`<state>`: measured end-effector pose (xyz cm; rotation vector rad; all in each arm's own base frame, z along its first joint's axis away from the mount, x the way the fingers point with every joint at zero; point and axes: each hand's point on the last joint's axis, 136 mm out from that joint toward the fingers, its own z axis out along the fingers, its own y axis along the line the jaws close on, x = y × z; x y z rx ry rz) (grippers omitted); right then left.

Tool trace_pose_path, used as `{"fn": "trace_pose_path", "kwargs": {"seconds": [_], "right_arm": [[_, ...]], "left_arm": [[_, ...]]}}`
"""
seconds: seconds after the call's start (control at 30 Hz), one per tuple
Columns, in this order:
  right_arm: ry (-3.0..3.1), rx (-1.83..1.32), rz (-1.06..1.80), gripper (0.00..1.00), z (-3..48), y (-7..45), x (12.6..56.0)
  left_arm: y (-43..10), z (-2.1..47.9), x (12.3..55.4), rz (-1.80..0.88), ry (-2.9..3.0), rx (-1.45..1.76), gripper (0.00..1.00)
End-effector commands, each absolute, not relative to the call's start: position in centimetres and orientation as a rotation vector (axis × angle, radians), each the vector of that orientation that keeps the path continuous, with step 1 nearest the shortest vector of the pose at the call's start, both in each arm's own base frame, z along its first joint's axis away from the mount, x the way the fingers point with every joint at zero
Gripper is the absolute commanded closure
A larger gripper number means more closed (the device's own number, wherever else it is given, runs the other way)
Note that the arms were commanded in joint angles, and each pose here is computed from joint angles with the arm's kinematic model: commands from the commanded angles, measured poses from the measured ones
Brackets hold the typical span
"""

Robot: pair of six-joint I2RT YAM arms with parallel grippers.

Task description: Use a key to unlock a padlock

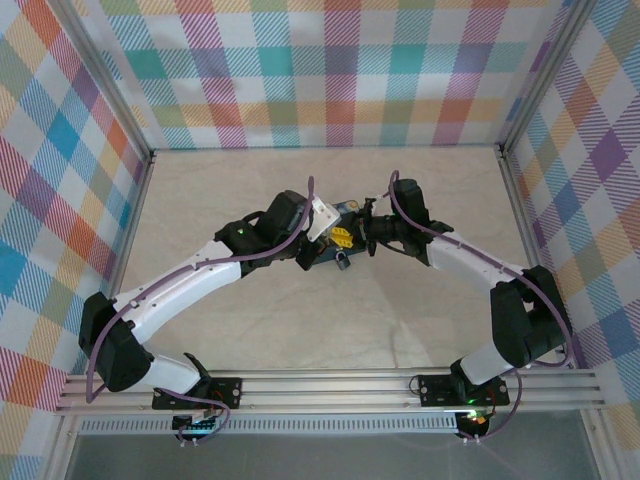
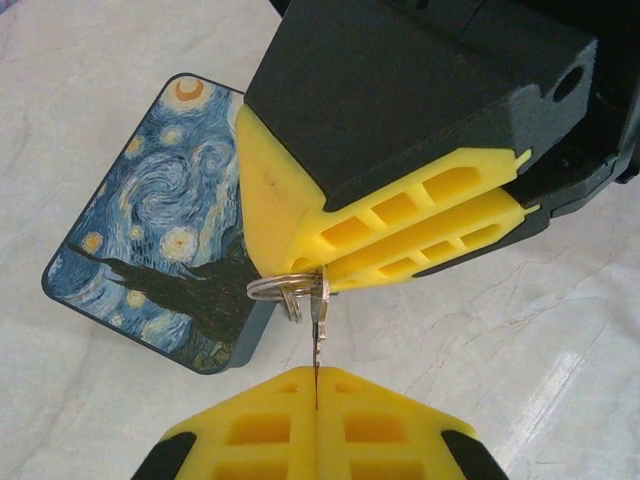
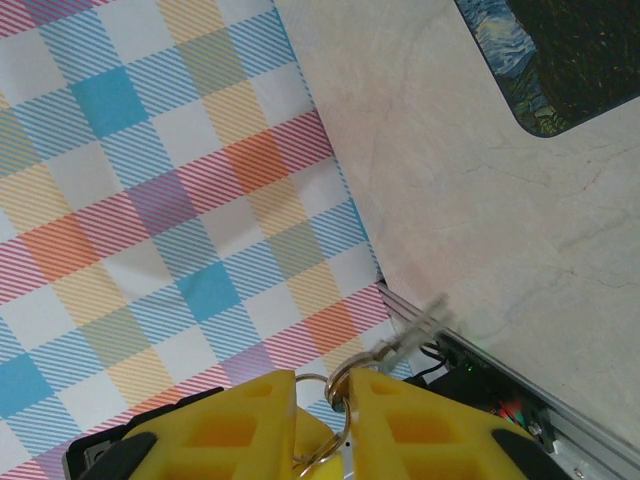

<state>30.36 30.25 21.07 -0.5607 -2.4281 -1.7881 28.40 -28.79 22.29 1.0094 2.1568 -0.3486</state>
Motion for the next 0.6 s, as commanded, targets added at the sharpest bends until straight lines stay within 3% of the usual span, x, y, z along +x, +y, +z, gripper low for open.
{"fn": "trace_pose_path", "kwargs": {"seconds": [0.0,0.57], "right_arm": [[-2.428,-0.464,-1.834,0.83,22.5,30.7,29.8],[-2.451,-0.397,-1.843,0.98,22.9,30.6,29.0]], "left_arm": [[-28.8,22.7,28.5,-0.319,2.138,1.022,1.0],[-28.5,21.5,29.6,-0.257,2.182,0.975,1.0]]}}
